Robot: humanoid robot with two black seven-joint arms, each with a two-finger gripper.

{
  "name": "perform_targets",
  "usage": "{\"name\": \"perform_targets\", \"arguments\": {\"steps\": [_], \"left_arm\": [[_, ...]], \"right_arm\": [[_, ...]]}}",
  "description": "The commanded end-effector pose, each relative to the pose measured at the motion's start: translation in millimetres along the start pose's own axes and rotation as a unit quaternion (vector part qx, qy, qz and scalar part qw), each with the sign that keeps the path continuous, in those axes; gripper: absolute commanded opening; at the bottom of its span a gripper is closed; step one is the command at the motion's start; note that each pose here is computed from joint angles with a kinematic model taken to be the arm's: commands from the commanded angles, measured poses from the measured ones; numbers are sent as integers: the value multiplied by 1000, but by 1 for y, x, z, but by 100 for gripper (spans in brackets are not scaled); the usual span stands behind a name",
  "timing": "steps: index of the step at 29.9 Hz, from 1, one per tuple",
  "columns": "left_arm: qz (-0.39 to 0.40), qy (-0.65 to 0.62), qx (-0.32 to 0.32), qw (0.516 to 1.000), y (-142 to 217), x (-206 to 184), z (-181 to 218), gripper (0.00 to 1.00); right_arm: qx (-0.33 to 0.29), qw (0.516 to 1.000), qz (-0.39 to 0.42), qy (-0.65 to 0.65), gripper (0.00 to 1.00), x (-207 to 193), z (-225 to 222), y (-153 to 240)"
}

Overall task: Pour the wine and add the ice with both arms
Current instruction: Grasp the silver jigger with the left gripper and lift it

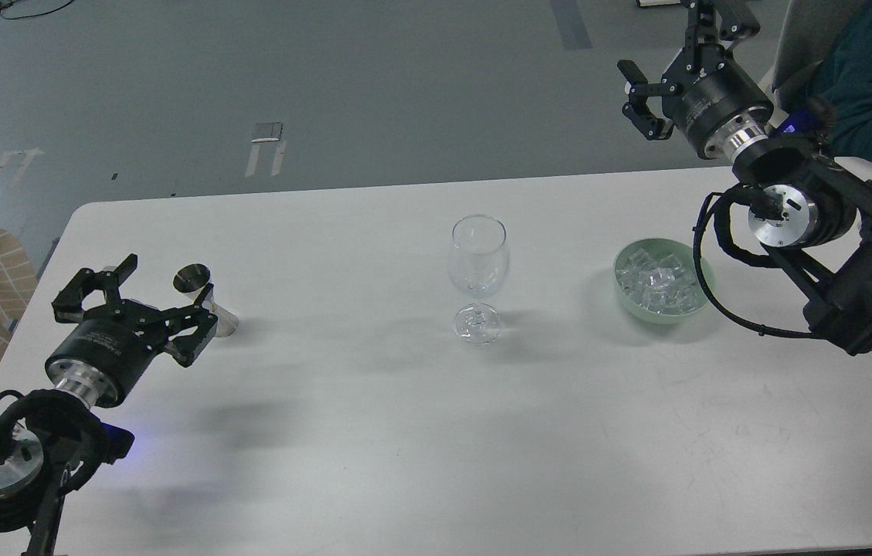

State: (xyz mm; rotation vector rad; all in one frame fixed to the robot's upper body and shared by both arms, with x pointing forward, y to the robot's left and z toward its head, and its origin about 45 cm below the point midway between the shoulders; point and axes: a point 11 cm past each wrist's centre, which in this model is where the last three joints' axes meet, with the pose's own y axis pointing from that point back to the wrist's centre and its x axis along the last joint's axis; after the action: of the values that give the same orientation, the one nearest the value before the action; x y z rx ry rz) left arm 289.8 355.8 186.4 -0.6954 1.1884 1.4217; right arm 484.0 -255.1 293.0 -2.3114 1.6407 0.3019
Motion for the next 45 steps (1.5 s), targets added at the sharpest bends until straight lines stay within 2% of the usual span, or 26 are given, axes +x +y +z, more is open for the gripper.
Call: {"name": "perform_targets", "arguments": {"steps": [1, 5, 14, 22, 30, 33, 37, 38, 45], "left_arm": [[21, 33, -1, 999, -5, 20, -14, 96], [32, 39, -6, 999, -10, 34, -30, 96], [47, 56, -18, 997, -26, 61, -27, 97], [38, 61, -23, 997, -51, 57, -22, 96], [36, 61, -22, 997, -62, 53, -20, 94], [34, 58, -19, 998, -64, 50, -20, 82], [32, 57, -17, 998, -68, 48, -20, 80], [34, 57, -17, 998, -68, 49, -21, 74], [36, 44, -23, 998, -71, 48, -21, 59]], "right_arm": [[-1, 1000, 1, 0, 100, 1, 1, 1], [-3, 1000, 4, 1, 100, 4, 1, 2], [-3, 1000, 3, 3, 100, 3, 1, 2], [-4, 1000, 6, 3, 100, 4, 2, 2], [-9, 1000, 6, 7, 100, 4, 4, 3], [-8, 1000, 6, 7, 100, 4, 5, 3], [-8, 1000, 7, 6, 100, 4, 5, 3], [-7, 1000, 6, 7, 100, 4, 4, 2], [-8, 1000, 7, 8, 100, 5, 4, 3]]}}
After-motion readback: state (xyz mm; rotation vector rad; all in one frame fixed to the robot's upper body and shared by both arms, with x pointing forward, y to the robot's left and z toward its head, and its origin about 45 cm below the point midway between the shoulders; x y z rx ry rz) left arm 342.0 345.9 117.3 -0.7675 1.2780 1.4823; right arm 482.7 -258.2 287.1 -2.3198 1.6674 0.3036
